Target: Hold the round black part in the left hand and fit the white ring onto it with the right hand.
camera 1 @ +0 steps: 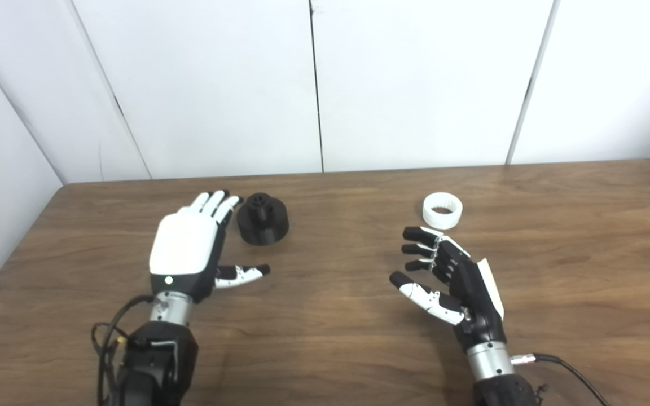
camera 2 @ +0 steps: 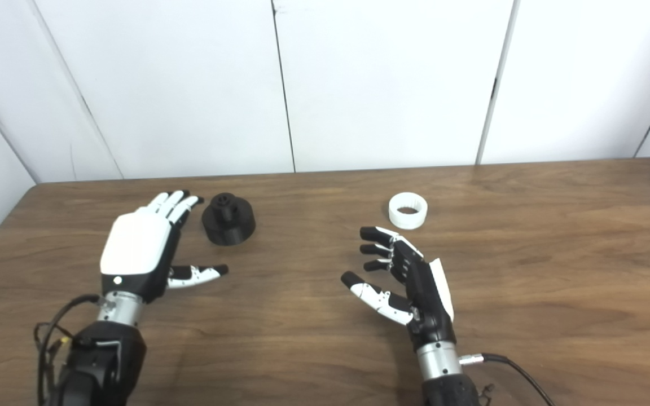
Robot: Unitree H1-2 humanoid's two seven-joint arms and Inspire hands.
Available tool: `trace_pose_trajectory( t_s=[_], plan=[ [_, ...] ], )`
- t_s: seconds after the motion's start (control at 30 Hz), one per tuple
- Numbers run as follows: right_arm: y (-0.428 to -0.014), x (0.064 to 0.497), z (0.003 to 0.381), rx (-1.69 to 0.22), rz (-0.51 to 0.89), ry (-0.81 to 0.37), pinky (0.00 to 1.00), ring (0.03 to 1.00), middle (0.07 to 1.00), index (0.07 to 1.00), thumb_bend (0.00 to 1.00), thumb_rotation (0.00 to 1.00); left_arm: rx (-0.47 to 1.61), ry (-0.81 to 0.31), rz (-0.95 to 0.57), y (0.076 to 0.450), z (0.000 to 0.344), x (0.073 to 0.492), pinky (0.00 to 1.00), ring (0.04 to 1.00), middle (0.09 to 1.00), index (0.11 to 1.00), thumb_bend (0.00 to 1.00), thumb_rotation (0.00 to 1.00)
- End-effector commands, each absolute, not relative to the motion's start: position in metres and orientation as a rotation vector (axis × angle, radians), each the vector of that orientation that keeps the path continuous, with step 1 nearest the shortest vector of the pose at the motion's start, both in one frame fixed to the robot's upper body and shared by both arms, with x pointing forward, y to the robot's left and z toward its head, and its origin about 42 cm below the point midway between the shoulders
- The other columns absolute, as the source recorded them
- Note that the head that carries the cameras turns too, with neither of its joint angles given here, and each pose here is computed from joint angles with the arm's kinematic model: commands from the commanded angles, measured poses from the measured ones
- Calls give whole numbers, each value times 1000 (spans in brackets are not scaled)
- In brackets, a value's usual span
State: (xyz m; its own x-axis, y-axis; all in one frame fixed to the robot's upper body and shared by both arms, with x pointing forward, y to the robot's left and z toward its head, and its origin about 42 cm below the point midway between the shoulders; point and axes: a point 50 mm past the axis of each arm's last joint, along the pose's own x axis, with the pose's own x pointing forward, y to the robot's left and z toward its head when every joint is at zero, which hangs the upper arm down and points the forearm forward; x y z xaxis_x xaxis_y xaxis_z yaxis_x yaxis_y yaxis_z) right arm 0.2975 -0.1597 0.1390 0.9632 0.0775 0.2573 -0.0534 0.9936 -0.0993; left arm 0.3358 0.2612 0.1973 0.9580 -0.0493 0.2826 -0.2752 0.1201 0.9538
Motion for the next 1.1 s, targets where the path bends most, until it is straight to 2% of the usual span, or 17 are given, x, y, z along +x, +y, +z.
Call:
trace_pose_trajectory(
  t_s=[0.0,0.07,0.27,0.4,0.5,0.63,0.9,1.07],
  plan=[
    [-155,306,153,-74,74,-339,600,715,763,721,671,259,1445,-326,235,270,222,351,739,899,918,847,882,427],
    [-156,306,153,-74,75,-339,594,714,763,720,671,265,1428,-330,242,274,224,355,711,879,907,849,879,393],
    [-156,306,153,-82,75,-344,588,704,757,716,655,251,1399,-320,245,283,227,370,699,865,901,868,875,416],
    [-157,306,152,-89,71,-342,586,702,755,713,655,253,1395,-307,247,288,228,383,724,876,905,874,889,477],
    [-157,306,153,-97,70,-343,589,706,760,716,651,261,1346,-283,234,291,228,393,750,893,919,879,934,579],
    [-157,307,153,-93,72,-345,589,707,760,717,659,269,1259,-243,203,293,228,406,837,959,965,896,953,557],
    [-158,307,155,-98,69,-338,601,718,764,719,667,283,1260,-178,186,294,222,429,813,964,973,886,1000,587],
    [-158,308,154,-97,67,-335,593,709,762,718,670,272,1244,-151,175,293,214,441,822,960,969,877,1000,560]
  ],
)
